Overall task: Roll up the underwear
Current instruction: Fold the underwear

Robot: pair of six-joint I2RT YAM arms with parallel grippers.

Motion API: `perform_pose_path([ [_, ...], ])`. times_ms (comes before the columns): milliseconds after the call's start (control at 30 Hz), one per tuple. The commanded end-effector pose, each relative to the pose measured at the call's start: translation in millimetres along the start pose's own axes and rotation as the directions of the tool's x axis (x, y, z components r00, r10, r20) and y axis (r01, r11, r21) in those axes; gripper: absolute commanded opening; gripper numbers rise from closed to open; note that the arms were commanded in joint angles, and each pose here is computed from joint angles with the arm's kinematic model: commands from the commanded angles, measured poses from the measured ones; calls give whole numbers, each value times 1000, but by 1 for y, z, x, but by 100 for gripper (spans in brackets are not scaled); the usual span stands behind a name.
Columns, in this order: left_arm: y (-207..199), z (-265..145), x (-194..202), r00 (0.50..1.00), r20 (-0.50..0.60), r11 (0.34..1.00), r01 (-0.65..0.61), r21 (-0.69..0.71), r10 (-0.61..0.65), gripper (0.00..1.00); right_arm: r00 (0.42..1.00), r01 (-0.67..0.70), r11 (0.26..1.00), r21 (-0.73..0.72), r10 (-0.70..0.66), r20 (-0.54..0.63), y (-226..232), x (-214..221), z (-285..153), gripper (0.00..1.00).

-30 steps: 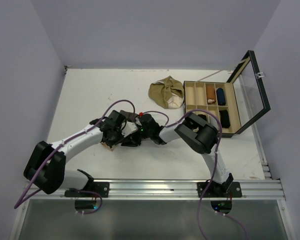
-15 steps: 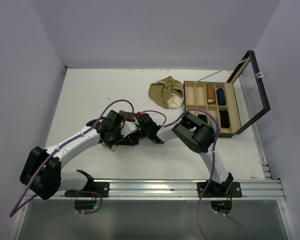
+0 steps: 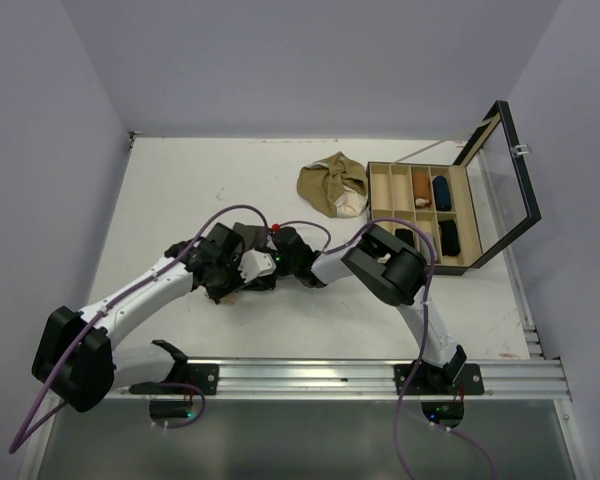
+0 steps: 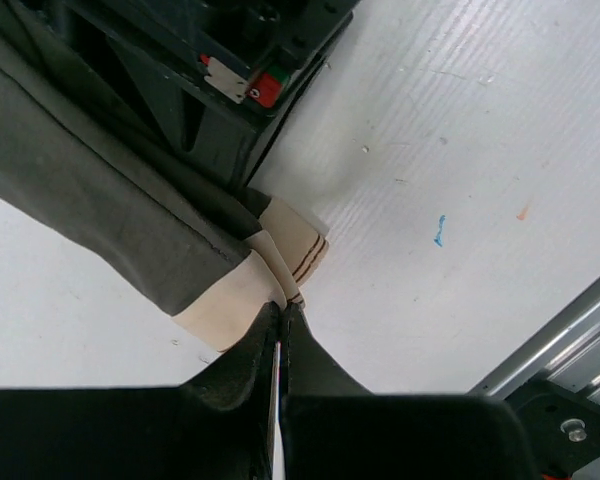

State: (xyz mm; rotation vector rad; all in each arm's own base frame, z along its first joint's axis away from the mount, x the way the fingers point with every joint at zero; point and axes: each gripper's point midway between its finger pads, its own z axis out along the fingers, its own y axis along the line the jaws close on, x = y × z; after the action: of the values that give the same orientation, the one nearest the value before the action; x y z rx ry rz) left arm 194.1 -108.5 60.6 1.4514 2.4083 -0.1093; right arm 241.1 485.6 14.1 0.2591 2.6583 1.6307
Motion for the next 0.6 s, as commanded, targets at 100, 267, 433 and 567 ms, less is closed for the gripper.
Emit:
perform_pose_path([
  [100,-18,3,6,998,-16,993,-51,104,53,0,993,-113,953,281,104,48,-95,6,2,20],
  [267,-11,12,-7,1000,-8,995,-21,98,22,0,994,-110,954,278,101,46,-92,7,0,19],
  [433,-7,23,-10,1000,-22,995,-19,103,21,0,993,-113,953,281,105,44,-94,9,-1,19],
  [567,-3,33,-7,999,-38,996,-17,87,20,0,994,-113,954,278,106,39,-93,10,-1,19],
])
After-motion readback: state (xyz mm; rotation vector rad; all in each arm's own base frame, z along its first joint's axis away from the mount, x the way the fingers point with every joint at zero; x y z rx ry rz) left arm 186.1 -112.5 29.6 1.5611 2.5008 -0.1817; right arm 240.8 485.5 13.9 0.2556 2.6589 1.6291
